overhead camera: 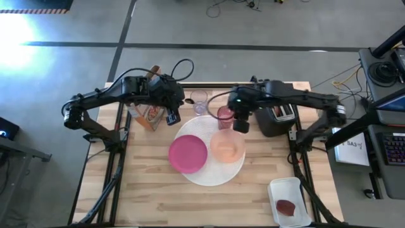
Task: Arrange a breakfast setting
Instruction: Pour the cereal from the orange cereal box into the orange bowl
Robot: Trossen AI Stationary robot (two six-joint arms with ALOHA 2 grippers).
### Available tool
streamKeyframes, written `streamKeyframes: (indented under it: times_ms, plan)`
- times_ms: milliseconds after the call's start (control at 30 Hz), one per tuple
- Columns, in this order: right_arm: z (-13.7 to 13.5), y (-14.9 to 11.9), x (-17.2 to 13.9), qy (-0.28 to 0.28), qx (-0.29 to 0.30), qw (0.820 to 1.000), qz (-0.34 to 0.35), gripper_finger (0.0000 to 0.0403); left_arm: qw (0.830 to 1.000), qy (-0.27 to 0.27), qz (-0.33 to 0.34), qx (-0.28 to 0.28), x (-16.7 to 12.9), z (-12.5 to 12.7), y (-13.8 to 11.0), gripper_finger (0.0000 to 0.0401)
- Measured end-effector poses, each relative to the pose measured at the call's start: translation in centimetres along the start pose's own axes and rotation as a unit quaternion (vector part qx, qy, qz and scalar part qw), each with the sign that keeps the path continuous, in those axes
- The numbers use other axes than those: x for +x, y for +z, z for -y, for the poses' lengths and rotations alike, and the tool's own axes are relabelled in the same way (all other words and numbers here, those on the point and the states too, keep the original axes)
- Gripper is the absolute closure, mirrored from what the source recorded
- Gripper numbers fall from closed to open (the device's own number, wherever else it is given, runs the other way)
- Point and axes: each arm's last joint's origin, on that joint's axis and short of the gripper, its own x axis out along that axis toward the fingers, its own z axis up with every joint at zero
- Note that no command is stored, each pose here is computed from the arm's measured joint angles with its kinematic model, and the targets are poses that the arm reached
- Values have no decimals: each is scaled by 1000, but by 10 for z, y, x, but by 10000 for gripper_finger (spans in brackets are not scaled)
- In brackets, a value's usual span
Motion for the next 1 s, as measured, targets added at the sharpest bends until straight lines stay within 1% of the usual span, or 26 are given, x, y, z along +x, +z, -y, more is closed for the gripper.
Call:
streamKeyframes:
  times_ms: [67, 333, 500, 633, 700, 867, 1000]
  plan:
    - [-1, -15, -1, 2, 24, 999, 29, 320, 1000, 0, 0, 0, 0, 0, 0, 401]
    - [-8, -80, 2, 24, 82, 989, 121, 330, 1000, 0, 2, -1, 2, 0, 0, 401]
    - [-10, -110, 11, 41, 97, 974, 202, 328, 1000, 0, 12, -2, 2, 0, 2, 401]
    - [-10, -132, 25, 45, 101, 961, 253, 333, 1000, 1, 18, -4, 5, 1, 2, 401]
    - [-10, -143, 35, 38, 110, 955, 274, 334, 1000, 0, 18, -4, 7, 1, 2, 401]
    - [-10, -170, 60, 48, 140, 940, 307, 335, 1000, 0, -1, 0, 17, 4, -5, 401]
    - [-11, -185, 72, 59, 149, 922, 352, 335, 1000, -1, -11, -3, 27, 6, -10, 401]
